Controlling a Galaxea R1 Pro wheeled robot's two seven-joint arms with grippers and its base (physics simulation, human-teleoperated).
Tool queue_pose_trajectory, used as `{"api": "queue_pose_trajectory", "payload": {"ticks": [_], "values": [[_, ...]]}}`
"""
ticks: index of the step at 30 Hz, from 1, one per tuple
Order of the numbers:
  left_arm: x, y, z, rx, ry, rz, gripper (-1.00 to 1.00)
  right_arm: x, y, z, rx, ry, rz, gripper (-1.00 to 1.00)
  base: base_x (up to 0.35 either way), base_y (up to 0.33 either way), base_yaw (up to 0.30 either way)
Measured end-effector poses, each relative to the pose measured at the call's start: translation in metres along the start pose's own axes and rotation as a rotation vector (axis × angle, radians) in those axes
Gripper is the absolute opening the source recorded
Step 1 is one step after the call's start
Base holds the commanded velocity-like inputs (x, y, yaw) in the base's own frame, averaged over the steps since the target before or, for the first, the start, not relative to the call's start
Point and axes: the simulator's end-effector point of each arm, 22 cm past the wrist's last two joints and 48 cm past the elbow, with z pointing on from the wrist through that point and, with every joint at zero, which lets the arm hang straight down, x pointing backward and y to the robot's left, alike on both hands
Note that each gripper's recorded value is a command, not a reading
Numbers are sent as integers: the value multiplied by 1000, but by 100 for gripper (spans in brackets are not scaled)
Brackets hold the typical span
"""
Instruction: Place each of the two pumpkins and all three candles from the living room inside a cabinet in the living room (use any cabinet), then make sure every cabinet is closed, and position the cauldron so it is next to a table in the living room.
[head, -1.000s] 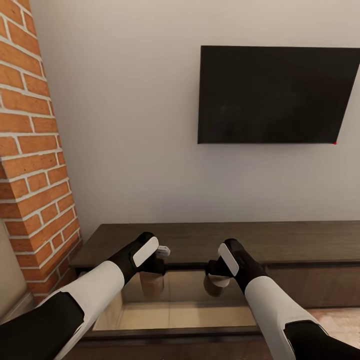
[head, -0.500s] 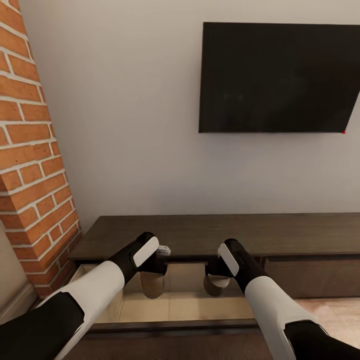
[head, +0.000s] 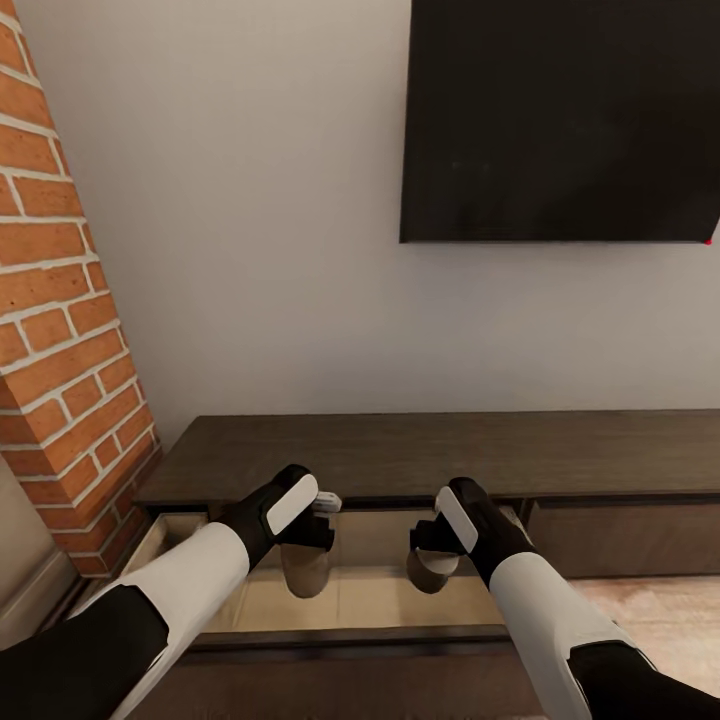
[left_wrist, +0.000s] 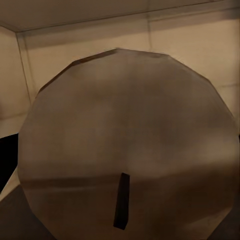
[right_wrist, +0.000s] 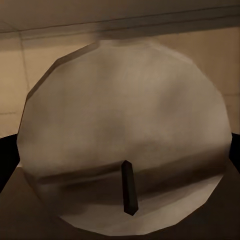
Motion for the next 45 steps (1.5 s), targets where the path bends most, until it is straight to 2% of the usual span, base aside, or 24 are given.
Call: {"api": "queue_pose_trajectory", "payload": {"ticks": [25, 45], "values": [[22, -4, 55, 11, 96, 1, -100, 28, -4, 54, 7, 102, 4, -100, 0, 0, 0], [21, -4, 54, 13, 94, 0, -100, 29, -4, 54, 6, 103, 5, -100, 59, 4, 0]]}}
